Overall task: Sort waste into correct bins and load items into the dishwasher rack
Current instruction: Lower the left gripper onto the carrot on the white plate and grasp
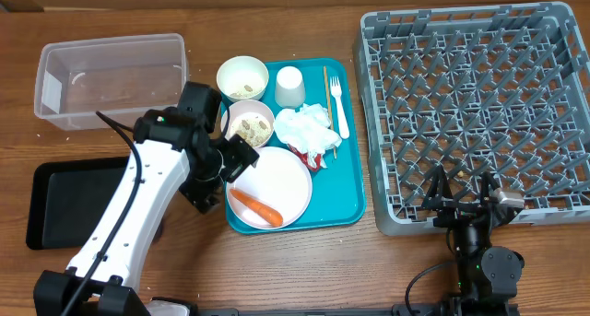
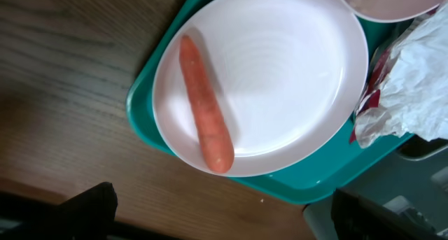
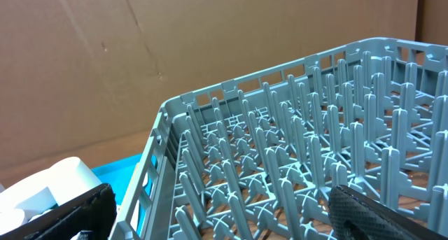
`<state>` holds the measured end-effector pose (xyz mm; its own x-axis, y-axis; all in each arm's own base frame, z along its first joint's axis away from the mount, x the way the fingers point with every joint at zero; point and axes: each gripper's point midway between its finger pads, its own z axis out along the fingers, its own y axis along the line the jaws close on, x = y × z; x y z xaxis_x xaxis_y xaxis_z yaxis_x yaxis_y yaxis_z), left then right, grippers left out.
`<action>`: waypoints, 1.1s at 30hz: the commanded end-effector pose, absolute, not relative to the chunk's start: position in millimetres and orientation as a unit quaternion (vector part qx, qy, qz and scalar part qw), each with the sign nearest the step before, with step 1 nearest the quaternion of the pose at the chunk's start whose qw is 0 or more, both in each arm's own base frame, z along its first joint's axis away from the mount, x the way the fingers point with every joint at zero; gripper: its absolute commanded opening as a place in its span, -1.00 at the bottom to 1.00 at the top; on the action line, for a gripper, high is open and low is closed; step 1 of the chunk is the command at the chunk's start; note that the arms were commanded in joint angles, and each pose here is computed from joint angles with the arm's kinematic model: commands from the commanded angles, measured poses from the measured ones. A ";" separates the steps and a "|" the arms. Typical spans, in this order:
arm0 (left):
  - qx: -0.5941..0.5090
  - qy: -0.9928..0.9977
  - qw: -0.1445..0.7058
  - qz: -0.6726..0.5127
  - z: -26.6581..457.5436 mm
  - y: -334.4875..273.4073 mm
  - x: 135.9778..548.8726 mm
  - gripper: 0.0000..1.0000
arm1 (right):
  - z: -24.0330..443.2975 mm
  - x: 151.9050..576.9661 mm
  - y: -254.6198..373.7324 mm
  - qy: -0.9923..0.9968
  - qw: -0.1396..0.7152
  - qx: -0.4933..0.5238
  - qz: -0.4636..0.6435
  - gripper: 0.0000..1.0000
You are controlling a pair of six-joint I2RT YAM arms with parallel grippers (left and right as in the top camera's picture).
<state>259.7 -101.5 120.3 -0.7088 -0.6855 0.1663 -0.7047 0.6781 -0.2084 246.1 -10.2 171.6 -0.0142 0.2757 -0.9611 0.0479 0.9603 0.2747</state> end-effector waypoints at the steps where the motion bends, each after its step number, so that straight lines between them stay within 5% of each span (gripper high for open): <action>1: 0.370 -0.918 0.054 0.135 99.0 -106.5 249.4 1.00 | 169.7 246.3 -10.8 0.707 0.694 0.113 0.080 1.00; 24: 0.330 -0.933 0.102 0.104 1.4 -149.4 245.6 0.91 | 169.7 246.3 -10.8 0.707 0.694 0.113 0.080 0.99; 33: 0.323 -0.938 0.078 0.094 -2.7 -144.4 254.4 0.29 | 169.6 246.3 -10.8 0.707 0.694 0.113 0.080 0.99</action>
<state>255.2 -151.1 8.5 -0.7714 -0.5911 0.2356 -0.6313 0.7574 -0.1667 246.1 -10.3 171.5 -0.0144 0.2757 -0.9611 0.0484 0.9603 0.2747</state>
